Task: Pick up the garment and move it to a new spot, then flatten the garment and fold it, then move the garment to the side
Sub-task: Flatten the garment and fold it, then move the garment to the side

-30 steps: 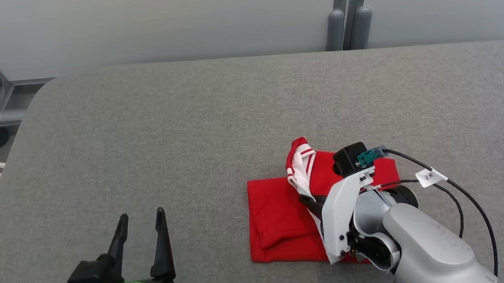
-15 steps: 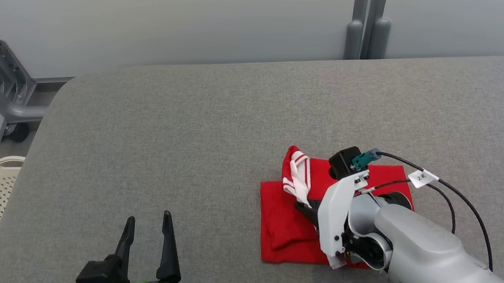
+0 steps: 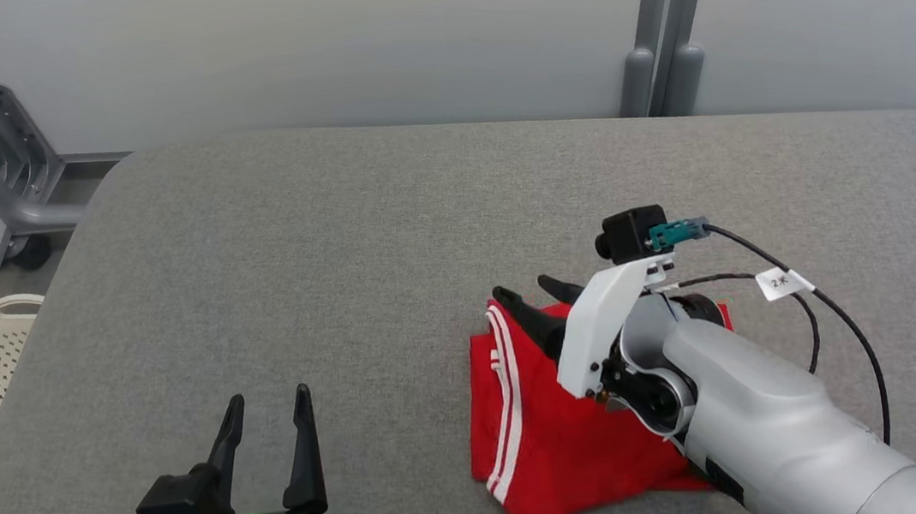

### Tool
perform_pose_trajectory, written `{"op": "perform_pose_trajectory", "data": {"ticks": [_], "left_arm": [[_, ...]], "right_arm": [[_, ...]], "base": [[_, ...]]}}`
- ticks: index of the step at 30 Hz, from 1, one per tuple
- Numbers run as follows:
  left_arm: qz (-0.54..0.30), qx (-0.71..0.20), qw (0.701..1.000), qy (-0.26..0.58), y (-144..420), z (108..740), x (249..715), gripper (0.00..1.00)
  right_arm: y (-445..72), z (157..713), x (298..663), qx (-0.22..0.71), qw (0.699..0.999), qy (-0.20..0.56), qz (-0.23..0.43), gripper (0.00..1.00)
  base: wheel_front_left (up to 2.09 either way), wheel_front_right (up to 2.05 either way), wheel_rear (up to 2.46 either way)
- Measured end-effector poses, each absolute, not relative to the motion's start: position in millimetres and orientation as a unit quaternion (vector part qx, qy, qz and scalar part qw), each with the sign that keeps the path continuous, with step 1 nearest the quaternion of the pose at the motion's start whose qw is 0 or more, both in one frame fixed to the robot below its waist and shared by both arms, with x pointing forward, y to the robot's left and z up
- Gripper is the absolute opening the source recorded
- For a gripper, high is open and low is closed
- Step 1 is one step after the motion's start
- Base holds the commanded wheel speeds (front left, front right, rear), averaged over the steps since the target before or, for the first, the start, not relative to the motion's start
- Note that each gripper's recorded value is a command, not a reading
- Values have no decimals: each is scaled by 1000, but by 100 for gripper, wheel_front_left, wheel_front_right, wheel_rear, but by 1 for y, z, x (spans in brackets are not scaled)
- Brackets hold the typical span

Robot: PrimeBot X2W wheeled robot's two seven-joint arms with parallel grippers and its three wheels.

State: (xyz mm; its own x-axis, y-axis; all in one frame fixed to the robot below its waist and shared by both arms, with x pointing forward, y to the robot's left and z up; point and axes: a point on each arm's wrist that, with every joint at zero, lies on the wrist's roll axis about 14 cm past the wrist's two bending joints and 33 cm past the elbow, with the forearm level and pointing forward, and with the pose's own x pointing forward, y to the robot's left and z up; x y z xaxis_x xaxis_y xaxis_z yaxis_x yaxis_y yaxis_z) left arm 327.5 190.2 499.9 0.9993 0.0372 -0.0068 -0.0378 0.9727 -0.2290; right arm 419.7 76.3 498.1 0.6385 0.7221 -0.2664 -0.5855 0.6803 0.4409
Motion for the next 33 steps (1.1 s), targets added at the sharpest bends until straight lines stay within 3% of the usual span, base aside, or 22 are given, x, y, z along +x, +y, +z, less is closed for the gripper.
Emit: {"op": "perform_pose_trajectory", "data": {"ticks": [7,14,24,33], "left_arm": [[5,-116,993,-1,180,503,332,100],[-14,-115,993,1,169,503,337,100],[-48,-113,992,11,147,502,346,100],[-55,-111,992,20,144,497,352,100]], "right_arm": [[43,518,449,153,924,151,316,100],[-22,512,465,155,949,123,244,100],[-92,459,439,131,957,177,188,100],[-102,420,410,119,941,251,195,100]], "base": [[0,0,0],[0,0,0],[0,0,0],[0,0,0]]}}
